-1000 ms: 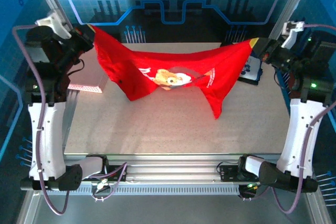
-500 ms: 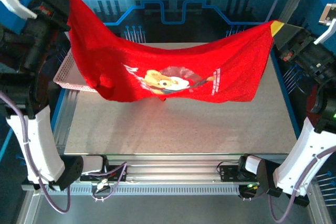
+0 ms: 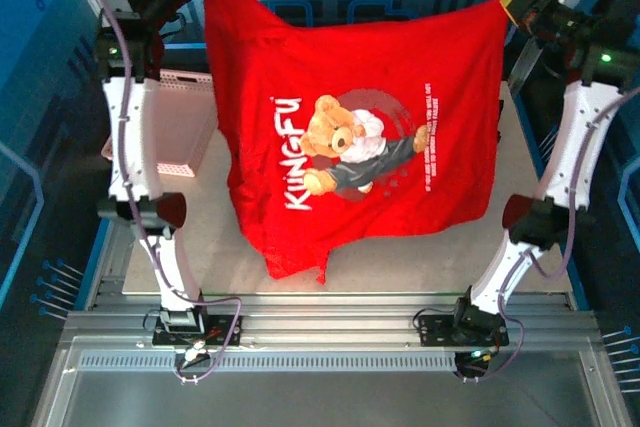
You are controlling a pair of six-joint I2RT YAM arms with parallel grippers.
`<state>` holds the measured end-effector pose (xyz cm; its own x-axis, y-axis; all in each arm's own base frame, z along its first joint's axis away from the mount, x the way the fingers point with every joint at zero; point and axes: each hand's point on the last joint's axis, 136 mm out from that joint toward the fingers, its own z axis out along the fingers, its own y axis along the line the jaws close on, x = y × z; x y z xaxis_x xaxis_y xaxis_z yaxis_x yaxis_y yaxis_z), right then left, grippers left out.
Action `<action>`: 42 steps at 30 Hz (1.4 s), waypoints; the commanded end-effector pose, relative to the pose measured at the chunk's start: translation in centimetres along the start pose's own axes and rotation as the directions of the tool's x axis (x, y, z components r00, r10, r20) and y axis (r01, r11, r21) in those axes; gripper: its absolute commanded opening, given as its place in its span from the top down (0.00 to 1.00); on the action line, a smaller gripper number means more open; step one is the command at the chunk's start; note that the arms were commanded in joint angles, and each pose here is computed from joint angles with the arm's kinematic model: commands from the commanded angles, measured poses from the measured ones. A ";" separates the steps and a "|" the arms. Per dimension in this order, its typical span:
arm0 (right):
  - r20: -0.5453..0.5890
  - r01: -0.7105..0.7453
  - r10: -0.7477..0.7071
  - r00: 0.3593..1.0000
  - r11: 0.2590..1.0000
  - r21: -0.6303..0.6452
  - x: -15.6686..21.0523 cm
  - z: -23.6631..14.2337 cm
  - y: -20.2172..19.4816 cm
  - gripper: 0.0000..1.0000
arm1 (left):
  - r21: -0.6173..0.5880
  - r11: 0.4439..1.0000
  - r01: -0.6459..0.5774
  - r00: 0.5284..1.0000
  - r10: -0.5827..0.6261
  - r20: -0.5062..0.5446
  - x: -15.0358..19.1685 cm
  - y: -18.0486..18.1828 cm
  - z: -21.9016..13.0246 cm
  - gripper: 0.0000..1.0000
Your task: Fold and stack the t-shirts
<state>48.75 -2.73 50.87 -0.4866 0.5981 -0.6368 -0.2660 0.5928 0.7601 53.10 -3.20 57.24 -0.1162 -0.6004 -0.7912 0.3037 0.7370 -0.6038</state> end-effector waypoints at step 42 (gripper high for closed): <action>-0.384 -0.215 0.556 0.737 0.732 0.647 38.2 -9.1 -24.6 0.51 | -0.914 0.368 0.169 0.811 -0.580 -0.084 38.4 24.5 -37.1 0.25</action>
<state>30.56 1.42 8.28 -0.8276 0.5593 0.0484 0.4489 0.6075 0.6553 24.55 1.82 9.82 -0.4436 -0.8300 -0.3381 -0.6361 0.5574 -0.5336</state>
